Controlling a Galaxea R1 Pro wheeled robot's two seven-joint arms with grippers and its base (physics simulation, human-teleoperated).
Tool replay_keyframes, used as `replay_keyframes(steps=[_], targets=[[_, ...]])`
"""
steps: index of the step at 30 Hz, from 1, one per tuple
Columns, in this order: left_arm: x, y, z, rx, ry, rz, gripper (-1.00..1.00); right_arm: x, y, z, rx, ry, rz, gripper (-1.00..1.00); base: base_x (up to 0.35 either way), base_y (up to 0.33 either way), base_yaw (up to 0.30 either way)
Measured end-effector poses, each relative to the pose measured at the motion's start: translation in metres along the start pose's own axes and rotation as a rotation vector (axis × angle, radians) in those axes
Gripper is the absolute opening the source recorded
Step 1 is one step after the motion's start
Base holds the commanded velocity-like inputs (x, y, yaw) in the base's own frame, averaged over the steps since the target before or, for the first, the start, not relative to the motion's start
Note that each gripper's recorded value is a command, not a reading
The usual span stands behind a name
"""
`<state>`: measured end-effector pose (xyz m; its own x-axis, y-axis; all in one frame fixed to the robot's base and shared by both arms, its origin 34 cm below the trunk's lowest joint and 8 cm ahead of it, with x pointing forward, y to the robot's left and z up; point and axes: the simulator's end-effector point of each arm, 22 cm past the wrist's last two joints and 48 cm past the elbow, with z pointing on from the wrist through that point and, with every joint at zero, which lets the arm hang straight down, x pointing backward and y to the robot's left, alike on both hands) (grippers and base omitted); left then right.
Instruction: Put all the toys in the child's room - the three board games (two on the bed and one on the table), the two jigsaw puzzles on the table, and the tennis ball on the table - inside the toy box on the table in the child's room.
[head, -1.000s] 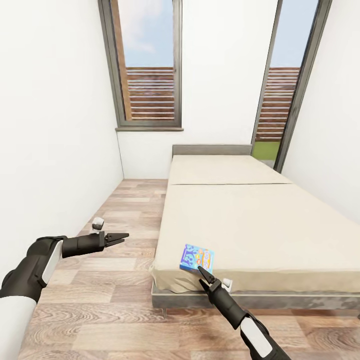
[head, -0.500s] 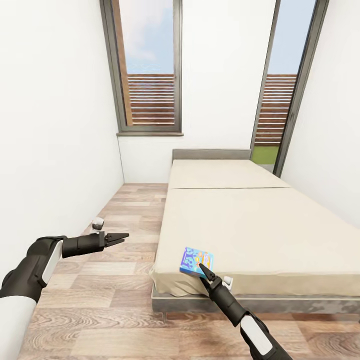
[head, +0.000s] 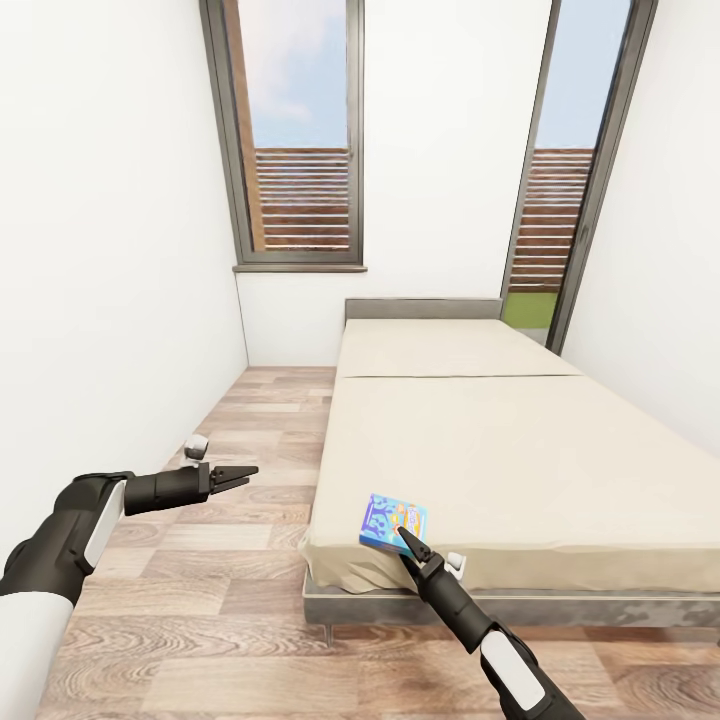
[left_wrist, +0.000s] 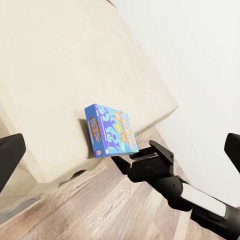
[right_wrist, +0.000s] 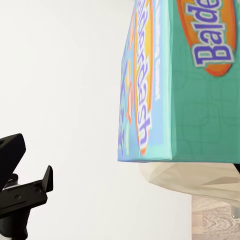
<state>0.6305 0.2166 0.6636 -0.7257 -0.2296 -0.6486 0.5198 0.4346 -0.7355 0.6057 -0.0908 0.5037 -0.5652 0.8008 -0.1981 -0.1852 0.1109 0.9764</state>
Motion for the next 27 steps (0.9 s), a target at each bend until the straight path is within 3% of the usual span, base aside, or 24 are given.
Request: replay_keyframes(steps=[27], targets=[[0.0002, 0.0, 0.0001, 0.0, 0.001, 0.0, 1.0, 0.0, 0.0, 0.0, 0.0, 0.0, 0.0, 1.0, 0.0, -0.014, 0.0]])
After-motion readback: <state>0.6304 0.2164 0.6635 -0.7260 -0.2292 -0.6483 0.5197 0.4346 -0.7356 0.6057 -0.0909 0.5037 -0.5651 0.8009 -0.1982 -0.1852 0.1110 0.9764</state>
